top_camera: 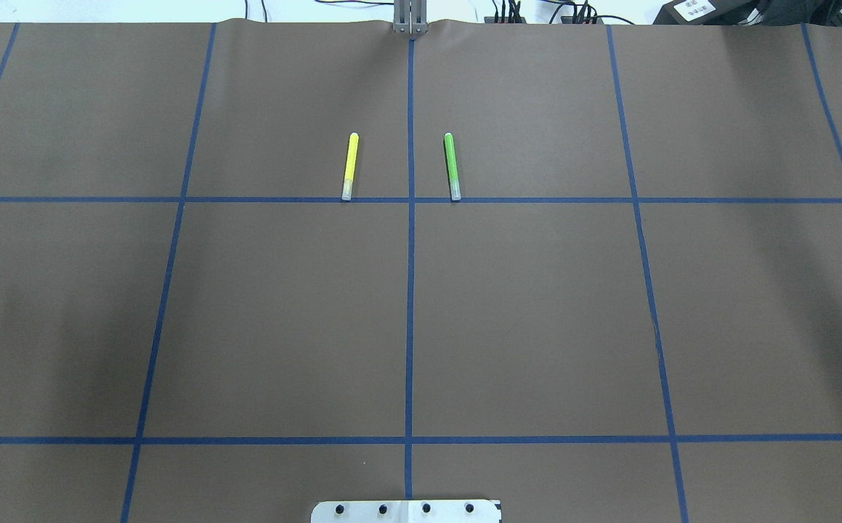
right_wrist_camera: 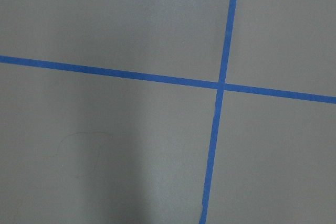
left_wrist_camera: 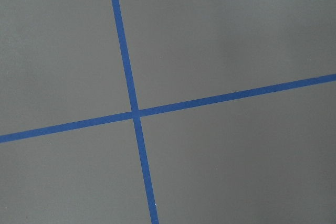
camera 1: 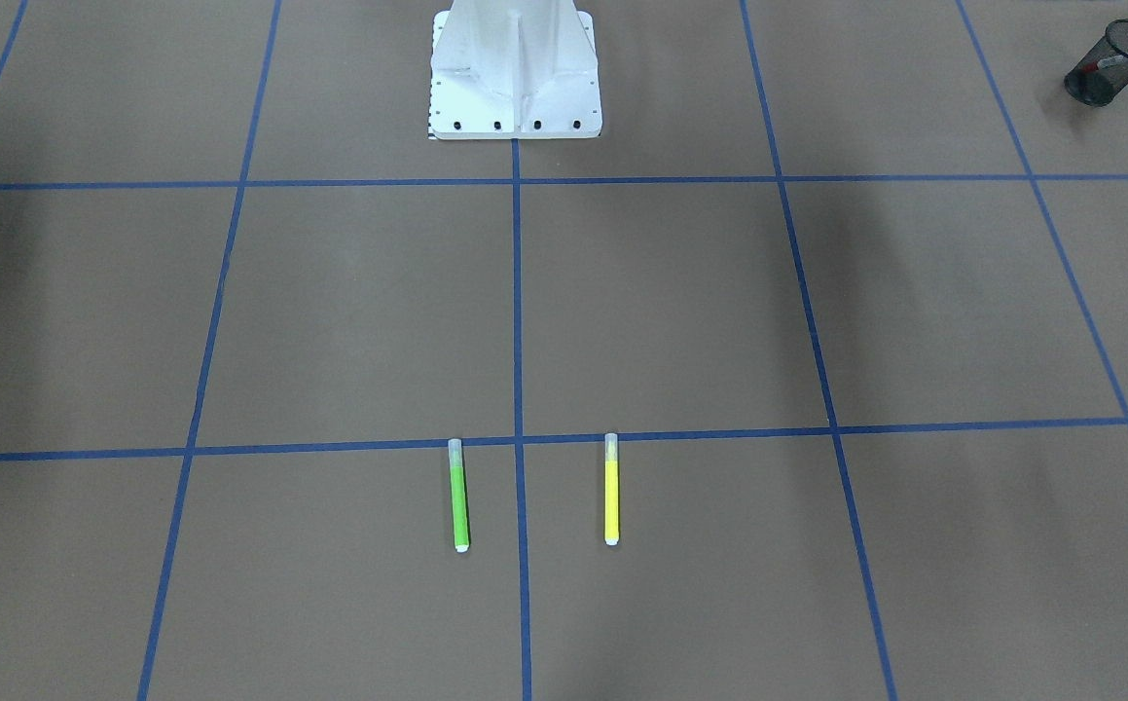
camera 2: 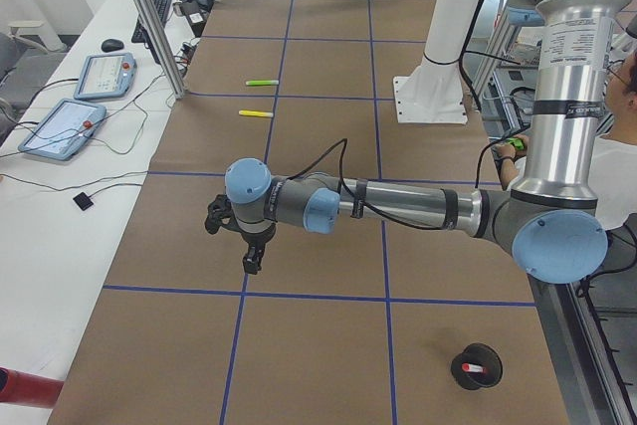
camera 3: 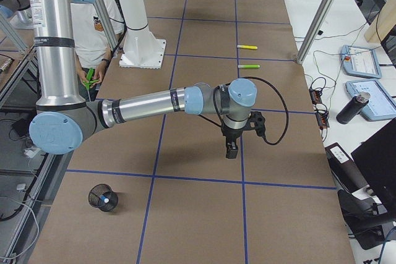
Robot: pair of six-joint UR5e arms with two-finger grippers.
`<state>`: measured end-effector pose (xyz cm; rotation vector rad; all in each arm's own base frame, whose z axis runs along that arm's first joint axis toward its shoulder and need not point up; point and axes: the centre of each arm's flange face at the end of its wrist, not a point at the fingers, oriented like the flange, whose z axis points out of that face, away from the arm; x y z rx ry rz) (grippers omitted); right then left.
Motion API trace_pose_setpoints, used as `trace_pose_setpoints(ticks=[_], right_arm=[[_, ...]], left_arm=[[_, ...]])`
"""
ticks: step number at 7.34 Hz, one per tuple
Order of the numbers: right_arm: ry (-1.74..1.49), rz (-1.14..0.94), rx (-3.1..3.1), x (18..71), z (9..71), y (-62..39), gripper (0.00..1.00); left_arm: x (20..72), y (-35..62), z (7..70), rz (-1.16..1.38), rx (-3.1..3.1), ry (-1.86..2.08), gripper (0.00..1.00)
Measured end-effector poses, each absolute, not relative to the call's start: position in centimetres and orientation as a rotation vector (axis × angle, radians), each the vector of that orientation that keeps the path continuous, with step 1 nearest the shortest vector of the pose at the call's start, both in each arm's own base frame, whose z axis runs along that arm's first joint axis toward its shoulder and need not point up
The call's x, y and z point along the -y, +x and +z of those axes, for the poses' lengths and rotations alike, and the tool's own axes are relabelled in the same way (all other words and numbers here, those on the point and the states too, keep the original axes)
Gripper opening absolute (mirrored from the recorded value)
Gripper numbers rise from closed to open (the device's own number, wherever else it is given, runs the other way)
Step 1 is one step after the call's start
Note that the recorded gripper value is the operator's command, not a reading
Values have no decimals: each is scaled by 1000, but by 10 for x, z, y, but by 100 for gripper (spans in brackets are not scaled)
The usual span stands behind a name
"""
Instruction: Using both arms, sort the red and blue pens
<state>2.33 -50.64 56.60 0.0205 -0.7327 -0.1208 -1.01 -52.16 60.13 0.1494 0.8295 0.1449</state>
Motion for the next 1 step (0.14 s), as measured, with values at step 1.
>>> trace_pose_setpoints(ticks=[1], right_arm=[[21, -121, 733, 506, 566, 23, 100]], left_arm=[[522, -10, 599, 146, -829, 154, 99]])
